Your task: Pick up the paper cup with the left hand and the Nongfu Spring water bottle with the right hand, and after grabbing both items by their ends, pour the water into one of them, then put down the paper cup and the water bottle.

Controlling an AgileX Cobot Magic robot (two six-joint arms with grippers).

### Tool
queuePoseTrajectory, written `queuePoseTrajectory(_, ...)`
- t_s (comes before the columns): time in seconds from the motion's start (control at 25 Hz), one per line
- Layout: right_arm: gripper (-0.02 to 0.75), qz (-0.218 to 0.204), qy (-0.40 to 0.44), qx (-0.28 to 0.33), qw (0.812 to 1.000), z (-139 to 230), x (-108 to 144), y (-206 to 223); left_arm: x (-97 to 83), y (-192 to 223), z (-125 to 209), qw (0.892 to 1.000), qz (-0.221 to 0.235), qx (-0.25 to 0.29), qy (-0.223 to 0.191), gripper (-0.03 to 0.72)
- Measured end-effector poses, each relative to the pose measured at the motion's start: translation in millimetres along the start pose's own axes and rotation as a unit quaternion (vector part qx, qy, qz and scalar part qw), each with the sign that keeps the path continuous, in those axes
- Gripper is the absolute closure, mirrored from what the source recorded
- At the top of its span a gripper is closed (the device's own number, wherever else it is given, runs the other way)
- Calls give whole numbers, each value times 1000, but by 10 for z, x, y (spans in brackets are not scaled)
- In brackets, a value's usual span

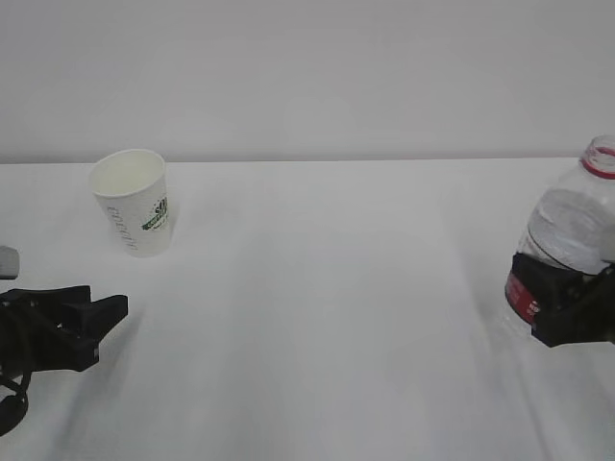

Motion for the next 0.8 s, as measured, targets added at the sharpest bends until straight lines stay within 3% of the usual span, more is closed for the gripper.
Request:
queuePoseTrajectory(0.44, 351, 87, 27, 17, 996, 145, -266, -164, -16, 0, -1, 1000, 5, 0, 1, 276)
queuePoseTrajectory(0.8, 351, 125, 44, 0, 991, 79, -388, -201, -22, 0, -1, 1000, 6, 0, 2, 279)
Point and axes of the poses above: a point on each arm's last joint axis where the gripper is mounted, y pointing out along that axis toward the gripper, x along the wrist's bending axis when the last joint is at zero, z = x × y, the point moved 8 cm from there along y, pointing out along that axis toward the gripper, and after that the axes turned 14 degrees about y, right-handed, at the moved point
